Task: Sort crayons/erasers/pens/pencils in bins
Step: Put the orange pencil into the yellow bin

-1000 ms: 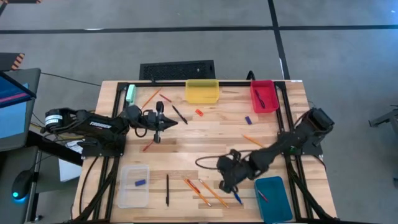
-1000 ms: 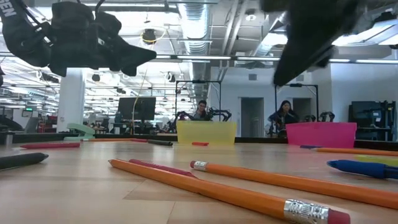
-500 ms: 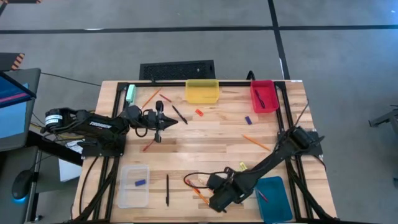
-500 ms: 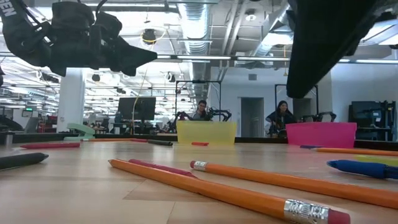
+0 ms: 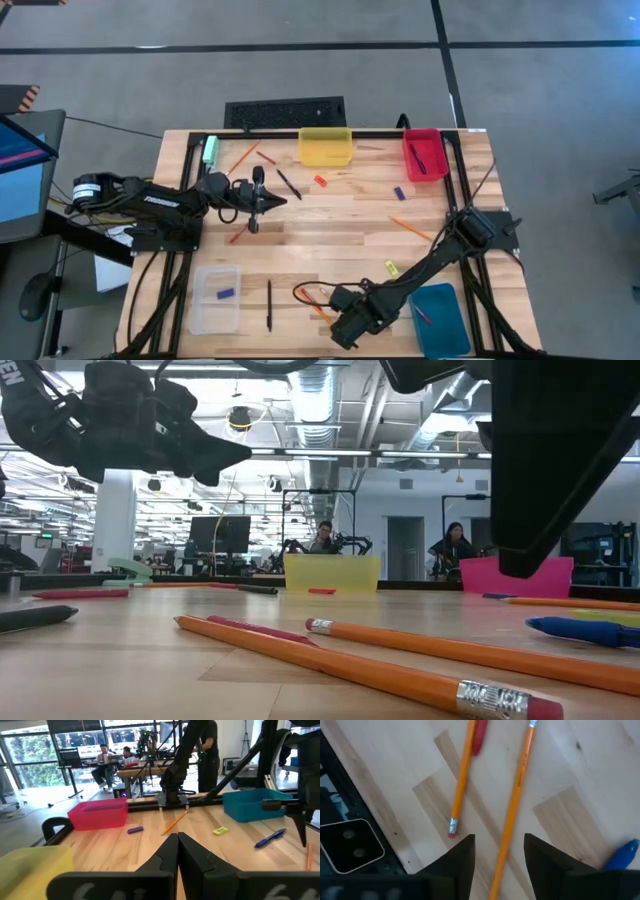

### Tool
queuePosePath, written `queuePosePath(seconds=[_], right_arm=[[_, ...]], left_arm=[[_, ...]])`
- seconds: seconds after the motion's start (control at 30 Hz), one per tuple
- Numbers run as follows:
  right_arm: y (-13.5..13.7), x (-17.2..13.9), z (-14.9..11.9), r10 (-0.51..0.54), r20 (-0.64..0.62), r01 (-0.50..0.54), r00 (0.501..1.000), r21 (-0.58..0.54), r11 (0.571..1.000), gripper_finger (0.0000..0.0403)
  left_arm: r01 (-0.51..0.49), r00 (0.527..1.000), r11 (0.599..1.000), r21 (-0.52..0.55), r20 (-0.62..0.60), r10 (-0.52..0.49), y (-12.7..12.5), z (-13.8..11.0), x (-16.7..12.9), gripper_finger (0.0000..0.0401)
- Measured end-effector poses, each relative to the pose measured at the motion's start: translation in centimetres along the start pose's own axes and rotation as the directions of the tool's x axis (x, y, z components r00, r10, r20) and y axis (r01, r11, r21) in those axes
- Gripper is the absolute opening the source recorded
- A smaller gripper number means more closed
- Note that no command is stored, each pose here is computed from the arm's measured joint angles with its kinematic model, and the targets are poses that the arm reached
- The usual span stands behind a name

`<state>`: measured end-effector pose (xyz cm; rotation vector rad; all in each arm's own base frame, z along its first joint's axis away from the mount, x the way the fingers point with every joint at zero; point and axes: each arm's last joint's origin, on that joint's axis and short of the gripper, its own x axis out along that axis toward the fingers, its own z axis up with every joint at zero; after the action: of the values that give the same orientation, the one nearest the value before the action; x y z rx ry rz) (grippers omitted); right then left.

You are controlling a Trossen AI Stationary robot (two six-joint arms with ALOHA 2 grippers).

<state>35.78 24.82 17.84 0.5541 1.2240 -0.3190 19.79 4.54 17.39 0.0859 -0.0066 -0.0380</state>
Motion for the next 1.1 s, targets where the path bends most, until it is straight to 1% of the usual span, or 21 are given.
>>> queuePosePath(seconds=[0.1,0.33,0.47,0.53,0.63,0.8,0.9,1.0,1.1], right_arm=[[-0.1,0.3,0.0,-0.02,0.009,0.02,1.0,-0.001,1.0,0.0176],[-0.5,3.5,-0.7,-0.089,-0.041,0.089,0.995,0.008,0.996,0.0167],[-0.5,3.9,-0.8,-0.098,-0.055,0.099,0.994,0.006,0.995,0.017],[-0.6,4.2,-0.9,-0.111,-0.059,0.111,0.992,0.005,0.994,0.0165],[-0.7,4.3,-0.9,-0.119,-0.063,0.119,0.991,0.0,0.993,0.014],[-1.0,4.4,-0.6,-0.127,-0.073,0.128,0.989,0.008,0.992,0.008],[-1.1,4.5,-0.4,-0.126,-0.078,0.126,0.989,0.003,0.992,0.005],[-1.1,4.5,-0.4,-0.125,-0.077,0.124,0.989,-0.013,0.992,0.0031],[-1.1,4.5,-0.2,-0.124,-0.076,0.123,0.989,-0.013,0.992,0.0021]], left_arm=[[0.002,1.0,1.0,0.0,0.0,-0.002,0.0,0.0,0.0,0.0],[0.003,1.0,1.0,-0.005,-0.014,-0.003,0.0,-0.1,0.0,0.0],[0.004,1.0,1.0,-0.007,-0.022,-0.004,-0.1,-0.2,0.0,0.0],[0.004,1.0,1.0,-0.008,-0.023,-0.004,-0.1,-0.2,0.0,0.0],[0.004,1.0,1.0,-0.008,-0.023,-0.004,-0.1,-0.2,0.0,0.0],[0.004,1.0,1.0,-0.011,-0.024,-0.004,-0.1,-0.2,0.0,0.0],[0.004,1.0,1.0,-0.025,-0.024,-0.004,-0.1,-0.2,0.0,0.0],[0.004,1.0,1.0,-0.027,-0.024,-0.004,-0.1,-0.2,0.0,0.0],[0.004,1.0,0.999,-0.033,-0.024,-0.004,-0.1,-0.2,0.0,0.0]])
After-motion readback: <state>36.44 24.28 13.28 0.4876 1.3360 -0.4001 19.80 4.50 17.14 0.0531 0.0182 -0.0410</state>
